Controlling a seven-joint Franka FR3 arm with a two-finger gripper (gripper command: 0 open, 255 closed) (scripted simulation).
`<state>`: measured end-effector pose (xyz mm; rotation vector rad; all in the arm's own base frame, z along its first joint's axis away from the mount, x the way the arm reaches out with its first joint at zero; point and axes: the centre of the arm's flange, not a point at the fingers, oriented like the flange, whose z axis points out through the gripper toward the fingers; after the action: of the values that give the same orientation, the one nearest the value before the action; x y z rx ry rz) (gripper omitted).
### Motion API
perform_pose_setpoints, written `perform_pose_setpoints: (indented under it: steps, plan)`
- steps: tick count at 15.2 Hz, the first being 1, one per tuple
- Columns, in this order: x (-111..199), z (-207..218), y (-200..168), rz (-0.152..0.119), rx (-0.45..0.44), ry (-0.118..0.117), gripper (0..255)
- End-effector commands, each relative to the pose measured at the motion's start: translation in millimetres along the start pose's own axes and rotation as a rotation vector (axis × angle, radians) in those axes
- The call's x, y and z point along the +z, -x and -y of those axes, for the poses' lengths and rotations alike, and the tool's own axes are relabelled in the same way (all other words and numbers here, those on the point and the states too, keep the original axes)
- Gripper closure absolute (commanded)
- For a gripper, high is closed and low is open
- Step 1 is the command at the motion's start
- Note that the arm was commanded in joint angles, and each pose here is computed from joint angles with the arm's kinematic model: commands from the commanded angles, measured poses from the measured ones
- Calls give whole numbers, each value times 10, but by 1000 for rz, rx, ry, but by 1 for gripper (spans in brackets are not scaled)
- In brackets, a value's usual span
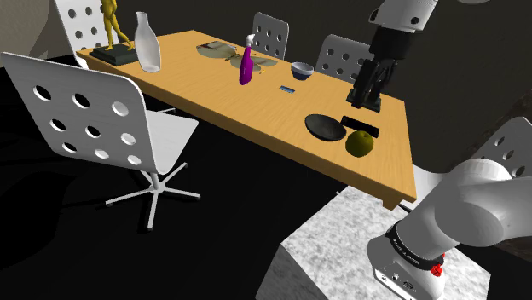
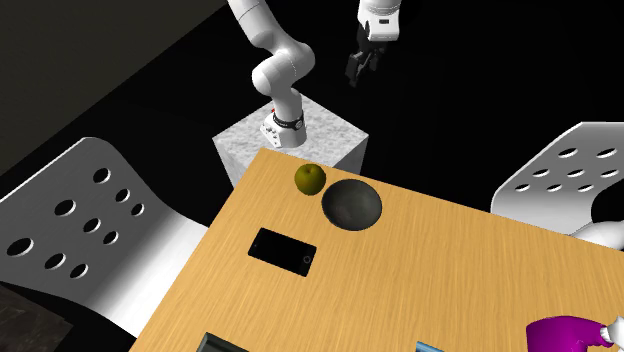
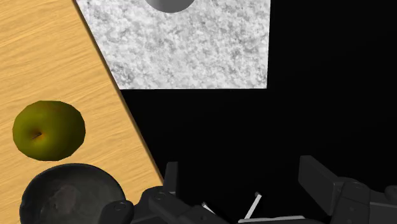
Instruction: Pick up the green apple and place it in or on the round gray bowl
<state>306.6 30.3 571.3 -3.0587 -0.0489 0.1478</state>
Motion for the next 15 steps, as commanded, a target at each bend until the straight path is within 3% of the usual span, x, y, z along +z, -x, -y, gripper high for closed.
perform_pose_setpoints:
  steps: [1, 15]
  plan:
    - [0, 0, 0, 0, 0, 0, 0]
    - [893, -1398, 80, -114, -11, 150, 0]
